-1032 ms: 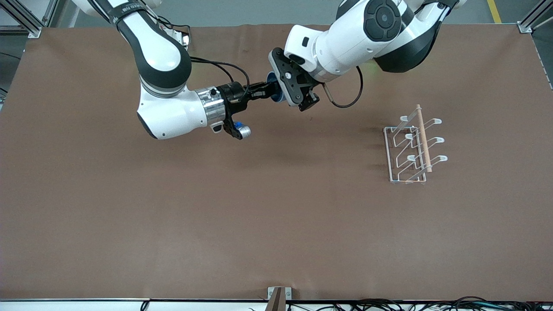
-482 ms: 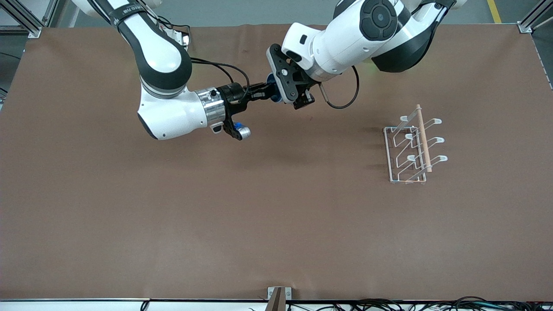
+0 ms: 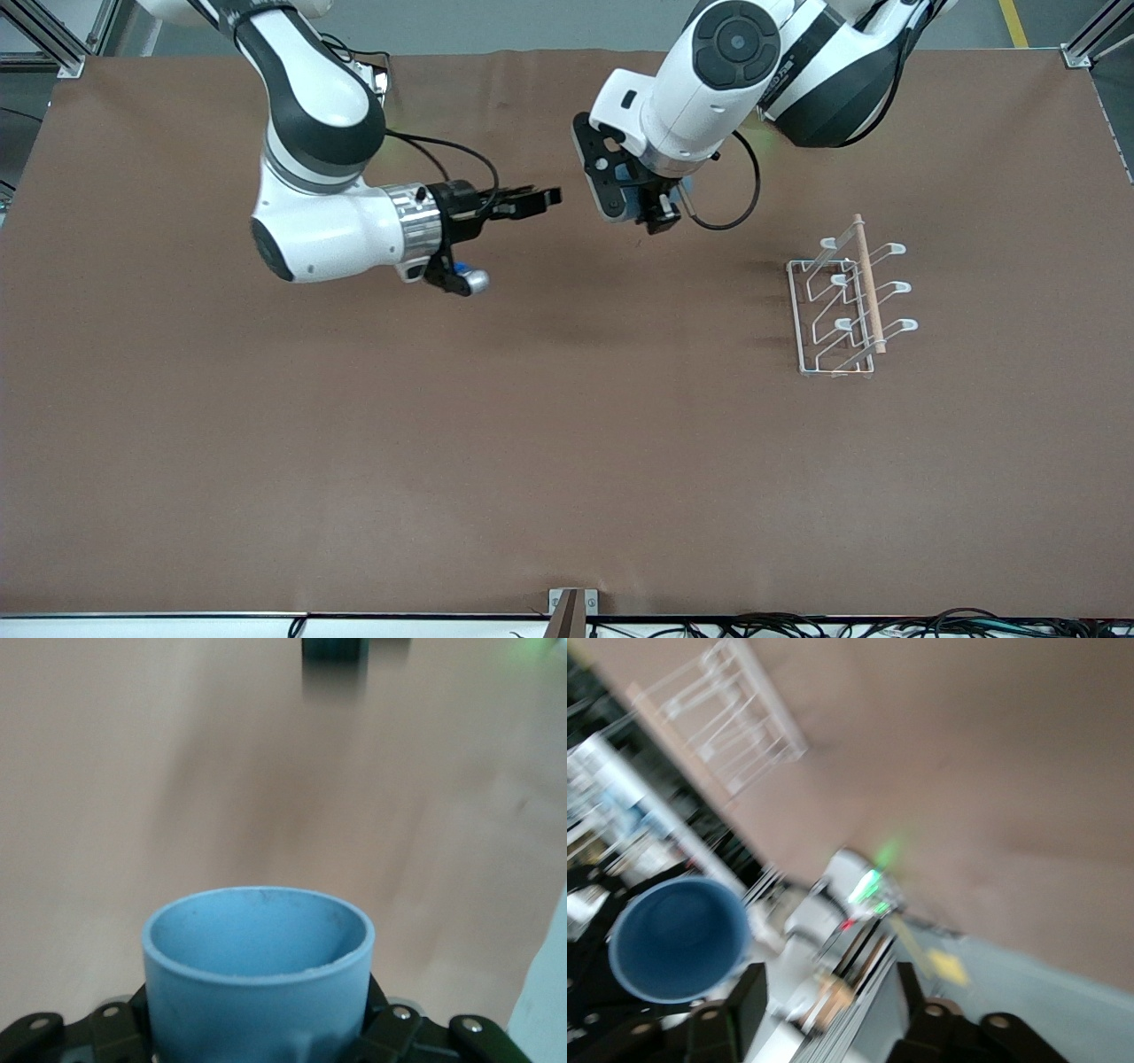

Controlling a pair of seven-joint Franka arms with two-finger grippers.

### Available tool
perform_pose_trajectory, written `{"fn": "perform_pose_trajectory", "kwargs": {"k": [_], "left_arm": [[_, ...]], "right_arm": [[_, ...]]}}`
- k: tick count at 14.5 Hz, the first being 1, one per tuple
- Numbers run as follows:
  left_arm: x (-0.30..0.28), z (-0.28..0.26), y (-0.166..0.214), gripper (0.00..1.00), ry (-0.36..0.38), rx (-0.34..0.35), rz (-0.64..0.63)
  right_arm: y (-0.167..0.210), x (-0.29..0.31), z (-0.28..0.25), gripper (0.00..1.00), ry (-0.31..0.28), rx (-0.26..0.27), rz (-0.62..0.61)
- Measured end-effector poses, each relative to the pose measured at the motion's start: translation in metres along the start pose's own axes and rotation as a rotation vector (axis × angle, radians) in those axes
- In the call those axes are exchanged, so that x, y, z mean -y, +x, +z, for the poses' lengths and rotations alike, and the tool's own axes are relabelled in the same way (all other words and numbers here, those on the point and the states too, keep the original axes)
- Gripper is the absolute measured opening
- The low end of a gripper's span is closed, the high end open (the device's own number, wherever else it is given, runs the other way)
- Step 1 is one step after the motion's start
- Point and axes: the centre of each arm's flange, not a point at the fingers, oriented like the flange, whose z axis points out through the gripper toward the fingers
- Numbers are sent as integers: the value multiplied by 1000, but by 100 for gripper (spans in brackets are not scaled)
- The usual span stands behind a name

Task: Hang cup on cup holder
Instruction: 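Carry the cup to the rack while the right gripper withdraws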

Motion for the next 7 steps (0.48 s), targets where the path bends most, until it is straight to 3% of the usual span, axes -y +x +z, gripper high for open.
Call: {"fn": "perform_pose_trajectory", "kwargs": {"k": [3,6,7], "left_arm": [[-3,18,-13,80,195,299,80],[-18,65,-8,80,296,603,145],[-8,82,-10,80,321,689,151]], "right_arm": [[3,-26,-65,100,-251,-284,13],[13,-65,-140,100,-514,-558,20],[16,-78,-166,100,-570,-618,24]]}}
